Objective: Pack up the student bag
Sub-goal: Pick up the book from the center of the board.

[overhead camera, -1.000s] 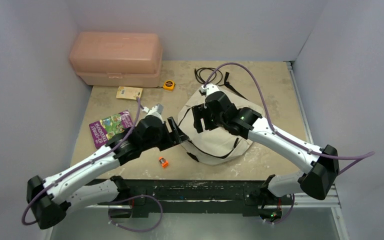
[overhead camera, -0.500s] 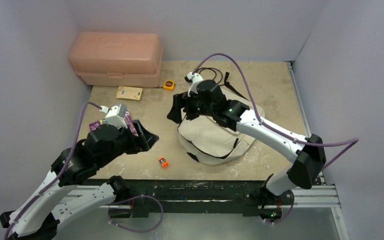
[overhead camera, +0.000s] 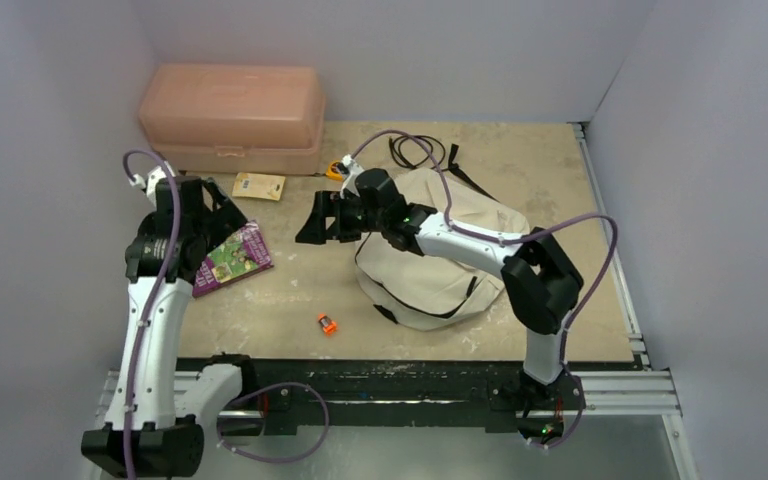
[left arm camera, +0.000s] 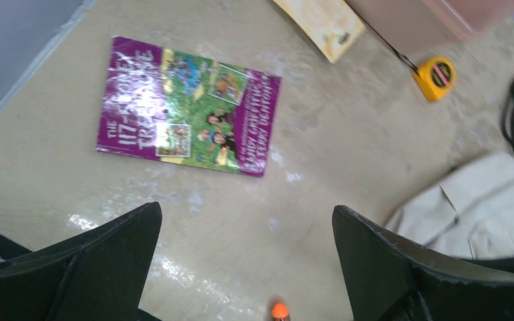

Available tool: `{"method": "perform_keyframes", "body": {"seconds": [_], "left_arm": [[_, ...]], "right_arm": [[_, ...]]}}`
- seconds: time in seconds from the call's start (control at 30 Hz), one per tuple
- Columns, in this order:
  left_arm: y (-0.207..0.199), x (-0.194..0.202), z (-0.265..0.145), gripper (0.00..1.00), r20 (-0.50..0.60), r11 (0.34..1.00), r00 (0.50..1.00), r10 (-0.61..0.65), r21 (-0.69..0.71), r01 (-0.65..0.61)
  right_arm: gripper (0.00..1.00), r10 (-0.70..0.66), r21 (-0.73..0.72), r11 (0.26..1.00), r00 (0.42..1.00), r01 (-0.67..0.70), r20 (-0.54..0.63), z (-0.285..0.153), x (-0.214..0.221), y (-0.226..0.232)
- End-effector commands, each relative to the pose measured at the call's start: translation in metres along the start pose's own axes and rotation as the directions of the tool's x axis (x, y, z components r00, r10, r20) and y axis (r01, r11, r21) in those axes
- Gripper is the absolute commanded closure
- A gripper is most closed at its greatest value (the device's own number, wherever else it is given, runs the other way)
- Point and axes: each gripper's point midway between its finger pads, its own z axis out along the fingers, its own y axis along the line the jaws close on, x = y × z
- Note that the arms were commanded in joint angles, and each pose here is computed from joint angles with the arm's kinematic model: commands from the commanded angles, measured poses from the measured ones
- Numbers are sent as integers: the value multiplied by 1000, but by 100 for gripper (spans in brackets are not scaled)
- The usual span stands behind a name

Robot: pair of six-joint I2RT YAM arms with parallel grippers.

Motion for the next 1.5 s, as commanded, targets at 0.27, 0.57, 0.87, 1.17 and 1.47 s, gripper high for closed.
{"method": "perform_keyframes", "body": {"seconds": [0.27, 0.57, 0.87, 1.17, 1.47], "left_arm": [[137, -32, 81, 1, 42, 831, 953, -302, -479, 284], [144, -4, 151, 1, -145, 863, 942, -302, -461, 206], [103, 17, 162, 1, -198, 887, 877, -437, -254, 385], [69, 54, 176, 7, -298, 889, 838, -458, -127, 440], [75, 97, 181, 8, -403, 861, 761, -509, -250, 443]], "right_arm": [[10, 75, -142, 987, 996, -69, 40, 86, -32, 18], [11, 99, -177, 979, 995, -99, -8, 133, -20, 14], [13, 102, -169, 980, 994, -107, -38, 161, 0, -6], [49, 113, -128, 985, 993, -116, -30, 189, 19, -17], [77, 97, -148, 983, 993, -105, -62, 196, 34, -9]]}}
